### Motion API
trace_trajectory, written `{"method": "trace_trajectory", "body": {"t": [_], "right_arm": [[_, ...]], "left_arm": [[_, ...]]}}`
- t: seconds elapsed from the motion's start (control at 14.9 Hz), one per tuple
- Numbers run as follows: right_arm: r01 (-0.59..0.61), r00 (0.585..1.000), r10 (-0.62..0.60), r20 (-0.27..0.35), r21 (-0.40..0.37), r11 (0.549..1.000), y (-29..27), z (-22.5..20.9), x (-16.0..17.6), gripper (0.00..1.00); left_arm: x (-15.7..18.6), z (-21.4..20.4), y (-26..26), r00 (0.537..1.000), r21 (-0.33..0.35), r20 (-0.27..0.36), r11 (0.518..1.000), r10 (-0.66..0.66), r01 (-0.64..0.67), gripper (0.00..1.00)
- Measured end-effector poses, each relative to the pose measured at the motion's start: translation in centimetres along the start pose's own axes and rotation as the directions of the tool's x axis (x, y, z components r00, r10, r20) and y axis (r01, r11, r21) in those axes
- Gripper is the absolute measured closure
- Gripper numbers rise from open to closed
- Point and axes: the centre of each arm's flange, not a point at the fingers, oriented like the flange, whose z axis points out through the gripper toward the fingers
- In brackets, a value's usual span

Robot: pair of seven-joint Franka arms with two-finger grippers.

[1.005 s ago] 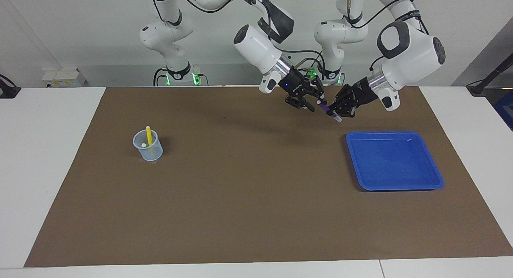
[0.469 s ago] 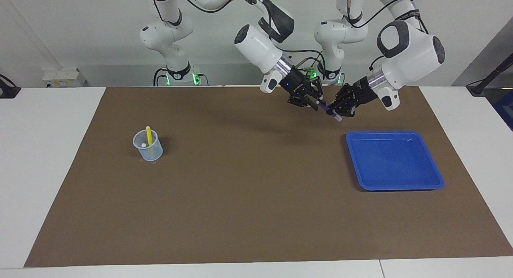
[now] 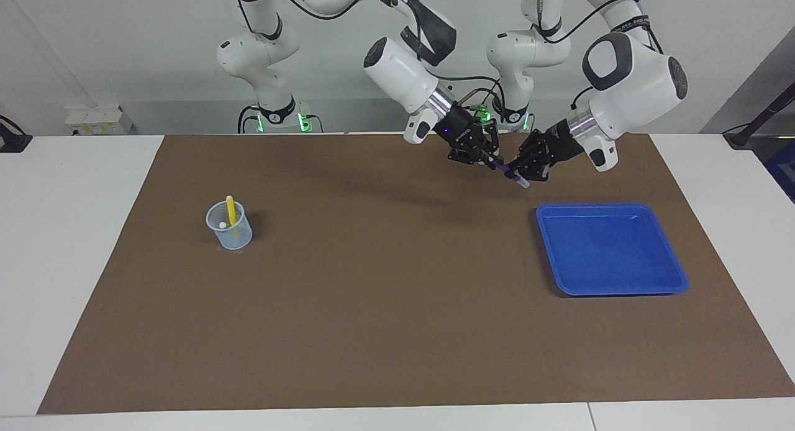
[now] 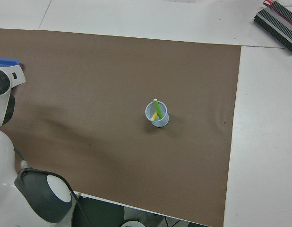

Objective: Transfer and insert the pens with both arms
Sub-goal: 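Open the left gripper and pull the purple pen away with the right gripper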

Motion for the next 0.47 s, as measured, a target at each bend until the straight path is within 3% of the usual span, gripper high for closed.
{"method": "trace_trajectory", "body": {"t": [0.27,0.47], "right_arm": [[-0.002,1.0,0.002,0.002,-0.005,1.0,0.3,0.1,0.1,0.81],[-0.01,1.0,0.01,-0.001,-0.015,1.0,0.9,0.5,0.5,0.81]], "left_arm": [[-0.7,0.2,0.0,1.0,0.0,-0.001,1.0,0.012,-0.012,0.79],[-1.8,0.0,-0.4,1.0,-0.003,-0.002,1.0,0.03,-0.03,0.51]]}}
